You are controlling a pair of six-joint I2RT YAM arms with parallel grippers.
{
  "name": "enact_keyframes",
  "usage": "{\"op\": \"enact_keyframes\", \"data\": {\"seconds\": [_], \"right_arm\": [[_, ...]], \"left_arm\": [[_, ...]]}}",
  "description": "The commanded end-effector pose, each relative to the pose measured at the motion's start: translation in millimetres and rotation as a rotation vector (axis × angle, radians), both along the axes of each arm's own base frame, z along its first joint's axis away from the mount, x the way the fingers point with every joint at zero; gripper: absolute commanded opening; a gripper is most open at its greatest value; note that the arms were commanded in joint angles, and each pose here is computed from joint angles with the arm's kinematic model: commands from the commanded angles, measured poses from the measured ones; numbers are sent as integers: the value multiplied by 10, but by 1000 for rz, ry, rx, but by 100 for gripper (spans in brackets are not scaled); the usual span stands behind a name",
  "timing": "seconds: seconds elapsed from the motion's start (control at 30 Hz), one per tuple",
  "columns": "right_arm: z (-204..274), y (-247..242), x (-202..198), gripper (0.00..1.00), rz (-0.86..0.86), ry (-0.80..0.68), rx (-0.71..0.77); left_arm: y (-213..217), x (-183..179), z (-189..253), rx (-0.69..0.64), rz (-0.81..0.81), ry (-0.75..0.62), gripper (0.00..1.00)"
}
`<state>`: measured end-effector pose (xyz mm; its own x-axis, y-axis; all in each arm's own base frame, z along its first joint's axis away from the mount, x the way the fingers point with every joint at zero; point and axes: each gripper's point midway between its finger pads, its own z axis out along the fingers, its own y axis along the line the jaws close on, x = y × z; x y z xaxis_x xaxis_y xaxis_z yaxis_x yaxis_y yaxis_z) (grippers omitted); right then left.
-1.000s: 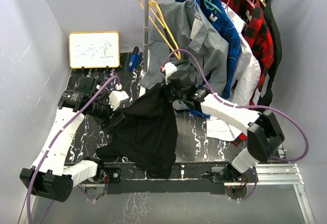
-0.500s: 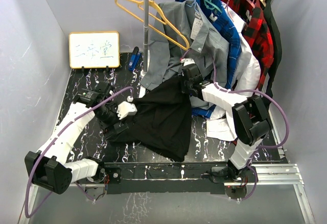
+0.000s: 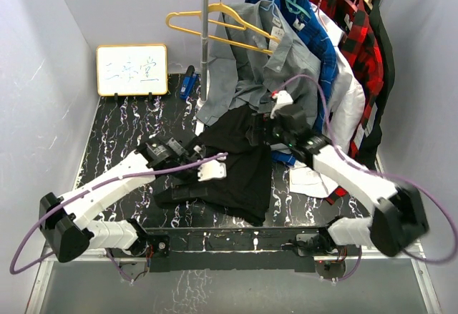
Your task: Place the shirt on the hanger
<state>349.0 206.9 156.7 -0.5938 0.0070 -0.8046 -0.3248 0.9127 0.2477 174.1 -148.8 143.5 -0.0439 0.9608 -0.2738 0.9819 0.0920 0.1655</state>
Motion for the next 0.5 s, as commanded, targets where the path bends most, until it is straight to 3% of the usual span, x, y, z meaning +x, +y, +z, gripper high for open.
{"op": "enact_keyframes", "data": {"seconds": [0.0, 0.13, 0.27, 0.47], "right_arm": [[393, -113, -467, 98, 29, -56, 114], [351, -211, -1013, 98, 78, 39, 162], [285, -166, -1546, 98, 153, 137, 261], [279, -172, -1896, 98, 115, 239, 408]], "left_arm": [[-314, -2, 26, -20, -55, -39, 98], [-452, -69, -149, 32, -146, -78, 98], [-653, -98, -241, -28, -162, -102, 98], [-787, -124, -459, -82, -163, -104, 98]]}}
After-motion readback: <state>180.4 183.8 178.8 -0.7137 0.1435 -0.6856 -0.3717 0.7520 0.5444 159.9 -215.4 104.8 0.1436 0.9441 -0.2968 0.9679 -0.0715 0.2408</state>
